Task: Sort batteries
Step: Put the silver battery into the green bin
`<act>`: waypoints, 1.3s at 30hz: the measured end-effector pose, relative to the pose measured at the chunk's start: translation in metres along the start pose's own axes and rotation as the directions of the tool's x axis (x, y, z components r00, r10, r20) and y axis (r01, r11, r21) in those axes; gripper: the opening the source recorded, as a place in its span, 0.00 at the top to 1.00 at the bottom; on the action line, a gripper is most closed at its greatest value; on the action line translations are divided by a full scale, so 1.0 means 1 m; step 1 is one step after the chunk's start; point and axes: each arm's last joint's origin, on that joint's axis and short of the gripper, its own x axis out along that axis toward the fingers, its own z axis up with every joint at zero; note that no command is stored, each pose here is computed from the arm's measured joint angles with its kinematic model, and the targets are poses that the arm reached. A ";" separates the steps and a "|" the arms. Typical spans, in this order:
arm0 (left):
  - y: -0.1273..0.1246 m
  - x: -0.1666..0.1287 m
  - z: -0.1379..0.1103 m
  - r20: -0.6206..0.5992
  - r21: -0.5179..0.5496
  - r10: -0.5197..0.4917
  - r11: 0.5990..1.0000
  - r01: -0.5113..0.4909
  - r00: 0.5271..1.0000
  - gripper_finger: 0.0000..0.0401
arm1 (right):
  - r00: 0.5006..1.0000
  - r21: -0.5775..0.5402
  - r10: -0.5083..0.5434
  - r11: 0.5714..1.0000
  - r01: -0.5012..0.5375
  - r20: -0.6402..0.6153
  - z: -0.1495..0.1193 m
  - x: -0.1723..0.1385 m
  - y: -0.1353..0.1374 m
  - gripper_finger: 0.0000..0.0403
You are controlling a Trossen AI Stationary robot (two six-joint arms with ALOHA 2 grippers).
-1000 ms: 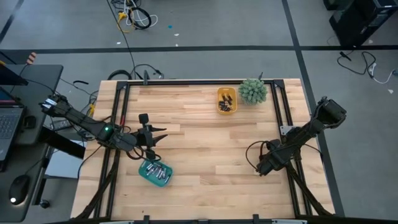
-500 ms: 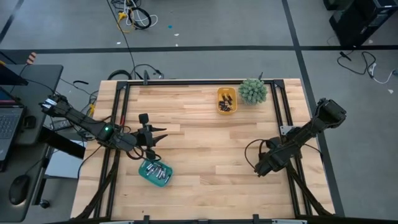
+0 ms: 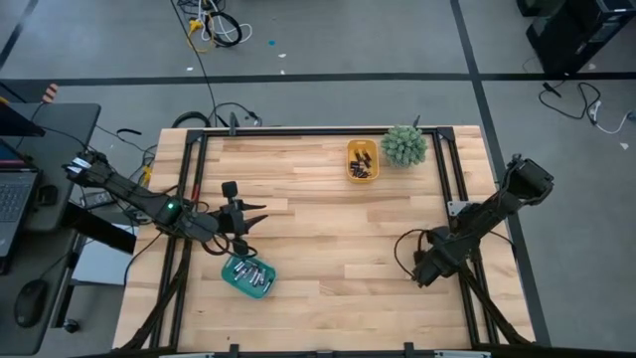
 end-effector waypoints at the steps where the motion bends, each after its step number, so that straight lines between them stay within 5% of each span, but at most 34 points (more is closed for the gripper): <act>1: 0.000 0.000 0.000 0.001 -0.001 0.000 1.000 0.000 1.000 0.74 | 0.998 -0.008 0.033 0.999 -0.033 0.047 0.000 -0.007 0.003 1.00; 7: 0.000 0.000 0.001 0.006 -0.005 0.001 1.000 -0.001 1.000 0.74 | 0.994 0.010 -0.093 0.996 0.093 0.052 -0.002 -0.034 -0.005 1.00; 19: 0.000 0.000 0.000 0.002 -0.001 0.000 1.000 0.000 1.000 0.74 | 0.972 -0.032 -0.230 0.973 0.229 -0.044 -0.006 0.012 0.002 1.00; 39: -0.004 0.002 -0.009 -0.023 -0.001 -0.004 1.000 0.004 1.000 0.74 | 0.995 -0.009 -0.069 0.998 0.070 0.076 -0.005 -0.007 0.021 1.00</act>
